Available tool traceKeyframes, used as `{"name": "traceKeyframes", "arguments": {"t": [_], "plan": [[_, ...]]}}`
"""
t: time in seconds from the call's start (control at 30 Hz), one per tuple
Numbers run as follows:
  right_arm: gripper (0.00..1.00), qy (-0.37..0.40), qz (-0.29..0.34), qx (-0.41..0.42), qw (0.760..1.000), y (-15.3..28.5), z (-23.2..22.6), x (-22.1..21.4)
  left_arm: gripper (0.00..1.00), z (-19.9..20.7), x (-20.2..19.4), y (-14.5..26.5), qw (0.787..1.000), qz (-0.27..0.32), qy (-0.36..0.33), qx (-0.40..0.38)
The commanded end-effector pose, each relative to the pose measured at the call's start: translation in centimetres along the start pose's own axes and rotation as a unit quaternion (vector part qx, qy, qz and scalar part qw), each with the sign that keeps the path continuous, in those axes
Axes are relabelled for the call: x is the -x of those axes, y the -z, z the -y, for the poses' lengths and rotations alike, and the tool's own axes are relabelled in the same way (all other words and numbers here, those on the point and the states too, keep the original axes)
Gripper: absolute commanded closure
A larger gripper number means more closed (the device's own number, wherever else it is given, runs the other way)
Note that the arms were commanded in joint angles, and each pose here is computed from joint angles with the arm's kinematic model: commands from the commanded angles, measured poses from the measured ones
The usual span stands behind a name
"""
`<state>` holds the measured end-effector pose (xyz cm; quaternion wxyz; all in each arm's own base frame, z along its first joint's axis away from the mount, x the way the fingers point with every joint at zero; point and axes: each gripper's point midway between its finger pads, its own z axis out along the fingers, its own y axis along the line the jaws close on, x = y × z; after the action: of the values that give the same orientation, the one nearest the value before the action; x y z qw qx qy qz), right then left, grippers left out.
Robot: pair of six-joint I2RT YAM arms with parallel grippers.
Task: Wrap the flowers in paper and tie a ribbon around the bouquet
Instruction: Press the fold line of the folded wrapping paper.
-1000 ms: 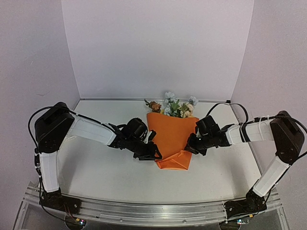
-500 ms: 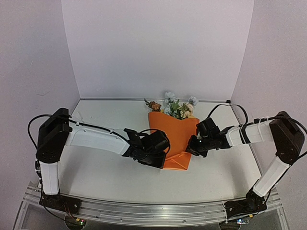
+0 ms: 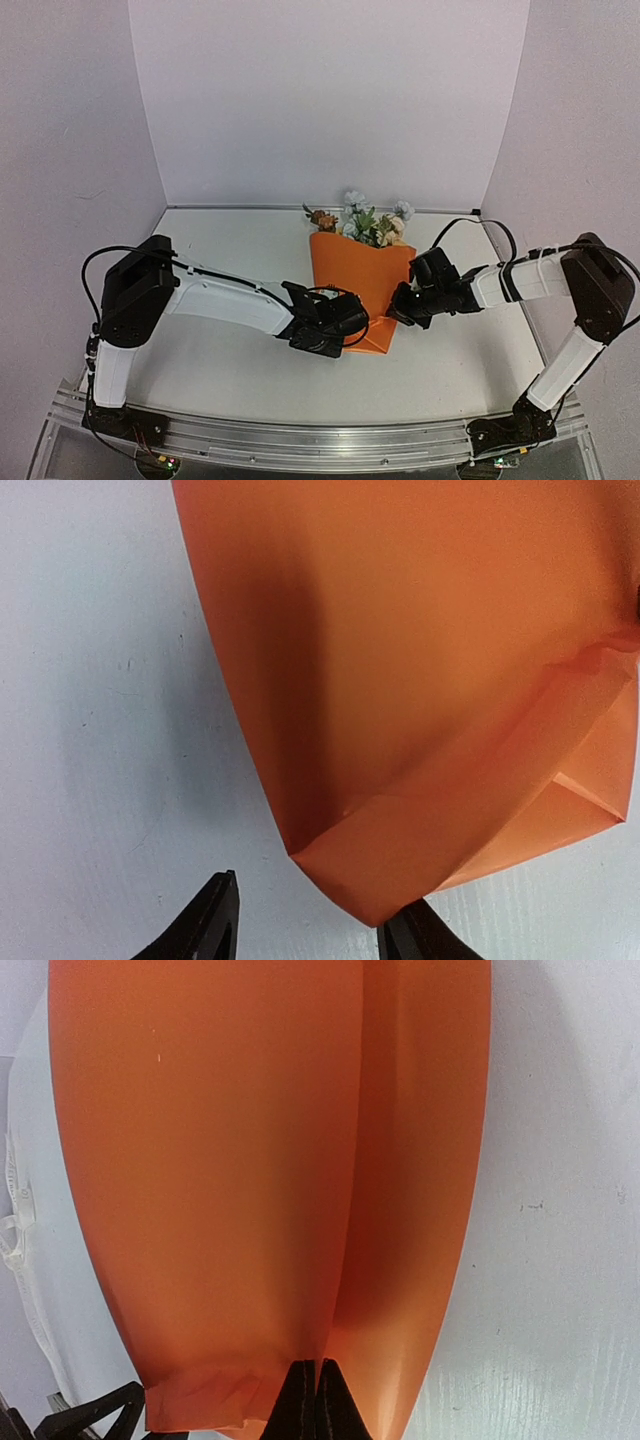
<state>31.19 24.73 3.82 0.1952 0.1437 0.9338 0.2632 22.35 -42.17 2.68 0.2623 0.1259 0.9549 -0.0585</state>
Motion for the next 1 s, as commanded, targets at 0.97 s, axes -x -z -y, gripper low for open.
{"name": "traceKeyframes", "arguments": {"t": [0.97], "plan": [[1.0,0.054,0.016,0.007,0.998,-0.5,-1.5,-1.5,0.71,0.3,4.4,9.4,0.974,0.027,0.086,-0.207]]}}
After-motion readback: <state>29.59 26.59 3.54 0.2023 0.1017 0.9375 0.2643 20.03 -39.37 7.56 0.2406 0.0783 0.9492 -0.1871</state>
